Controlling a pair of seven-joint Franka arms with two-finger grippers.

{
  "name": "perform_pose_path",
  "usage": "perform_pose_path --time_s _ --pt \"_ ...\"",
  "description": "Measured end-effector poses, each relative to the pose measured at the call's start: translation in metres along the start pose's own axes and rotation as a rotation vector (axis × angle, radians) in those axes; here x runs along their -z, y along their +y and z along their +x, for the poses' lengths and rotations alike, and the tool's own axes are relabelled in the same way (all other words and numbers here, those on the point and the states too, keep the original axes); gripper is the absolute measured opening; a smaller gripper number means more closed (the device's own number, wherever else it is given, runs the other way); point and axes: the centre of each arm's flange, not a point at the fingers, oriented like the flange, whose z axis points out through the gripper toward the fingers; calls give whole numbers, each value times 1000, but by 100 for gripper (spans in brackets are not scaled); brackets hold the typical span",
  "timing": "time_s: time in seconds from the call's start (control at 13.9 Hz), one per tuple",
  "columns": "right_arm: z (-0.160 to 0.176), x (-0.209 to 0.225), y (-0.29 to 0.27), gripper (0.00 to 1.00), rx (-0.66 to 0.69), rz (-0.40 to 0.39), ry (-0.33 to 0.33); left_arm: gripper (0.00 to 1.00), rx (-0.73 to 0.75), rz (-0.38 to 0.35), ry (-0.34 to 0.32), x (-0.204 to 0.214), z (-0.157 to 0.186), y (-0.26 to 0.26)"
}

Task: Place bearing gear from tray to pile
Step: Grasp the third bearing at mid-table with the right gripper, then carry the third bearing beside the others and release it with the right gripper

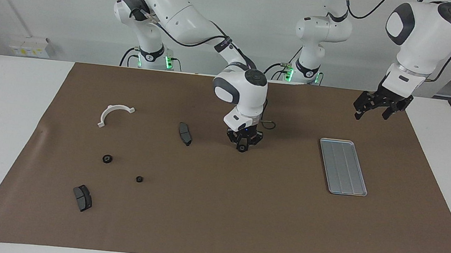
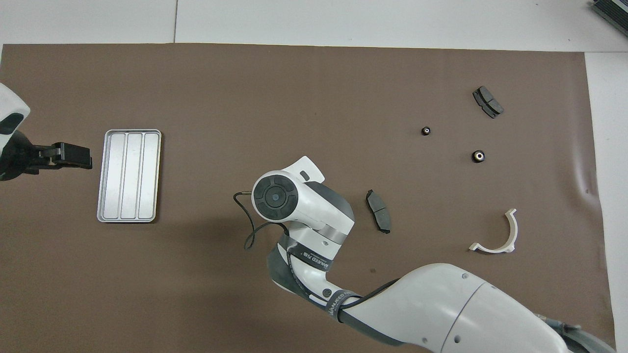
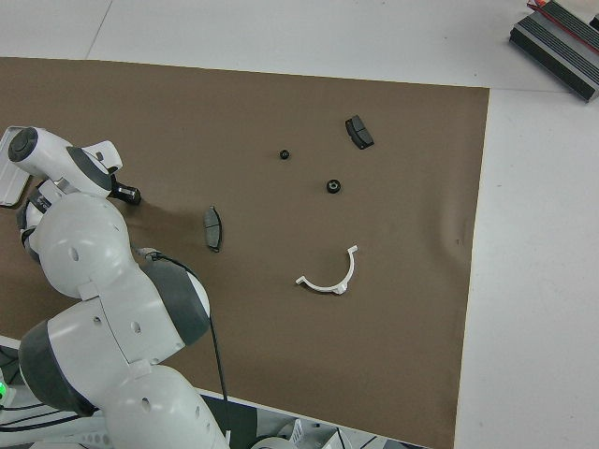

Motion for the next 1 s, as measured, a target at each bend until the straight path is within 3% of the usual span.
perform_pose_path --time_s 0.22,0.57,0.79,1.0 --pt "24 35 12 35 -65 32 18 100 0 0 0 0 0 0" --pt "85 114 101 35 -116 -54 68 100 0 0 0 0 0 0" --pt "124 114 186 35 -91 -62 15 100 0 0 0 0 0 0" --pt "140 90 271 35 -33 -78 -42 100 0 0 0 0 0 0"
